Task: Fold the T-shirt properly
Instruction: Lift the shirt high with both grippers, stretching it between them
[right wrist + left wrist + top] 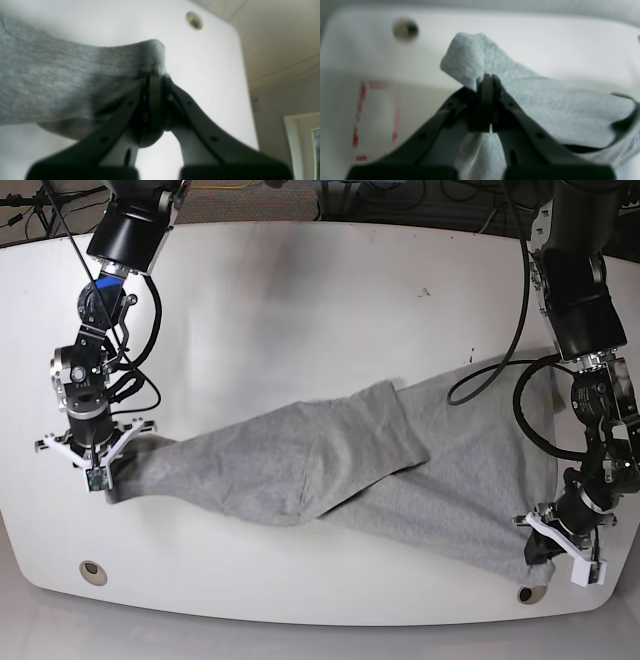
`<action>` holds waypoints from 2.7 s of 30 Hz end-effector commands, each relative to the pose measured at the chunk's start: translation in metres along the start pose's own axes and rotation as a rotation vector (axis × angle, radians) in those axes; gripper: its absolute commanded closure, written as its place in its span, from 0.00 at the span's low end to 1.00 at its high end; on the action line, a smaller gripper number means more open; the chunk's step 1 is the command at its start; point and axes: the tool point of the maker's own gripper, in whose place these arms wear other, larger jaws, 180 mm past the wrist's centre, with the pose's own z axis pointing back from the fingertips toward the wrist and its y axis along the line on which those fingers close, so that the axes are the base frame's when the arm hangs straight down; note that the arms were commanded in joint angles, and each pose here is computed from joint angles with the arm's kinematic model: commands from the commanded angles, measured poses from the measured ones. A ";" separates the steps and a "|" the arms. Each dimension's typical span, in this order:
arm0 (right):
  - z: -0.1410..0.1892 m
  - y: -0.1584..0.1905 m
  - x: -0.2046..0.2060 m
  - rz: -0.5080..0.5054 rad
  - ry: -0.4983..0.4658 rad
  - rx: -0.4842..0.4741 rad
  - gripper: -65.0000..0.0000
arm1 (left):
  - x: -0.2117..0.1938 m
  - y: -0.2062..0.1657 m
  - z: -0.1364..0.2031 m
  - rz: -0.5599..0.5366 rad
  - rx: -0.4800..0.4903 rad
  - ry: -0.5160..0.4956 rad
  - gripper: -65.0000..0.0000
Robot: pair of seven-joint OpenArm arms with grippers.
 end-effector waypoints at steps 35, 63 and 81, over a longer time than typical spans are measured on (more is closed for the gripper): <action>0.031 -0.140 0.230 0.200 -0.337 -0.256 1.00 | 0.267 -0.017 0.140 -0.158 0.075 -0.615 1.00; 0.027 -0.136 0.226 0.197 -0.326 -0.245 1.00 | 0.241 -0.008 0.116 -0.127 0.069 -0.532 1.00; 0.030 -0.138 0.232 0.195 -0.339 -0.250 1.00 | 0.250 -0.010 0.121 -0.129 0.068 -0.555 1.00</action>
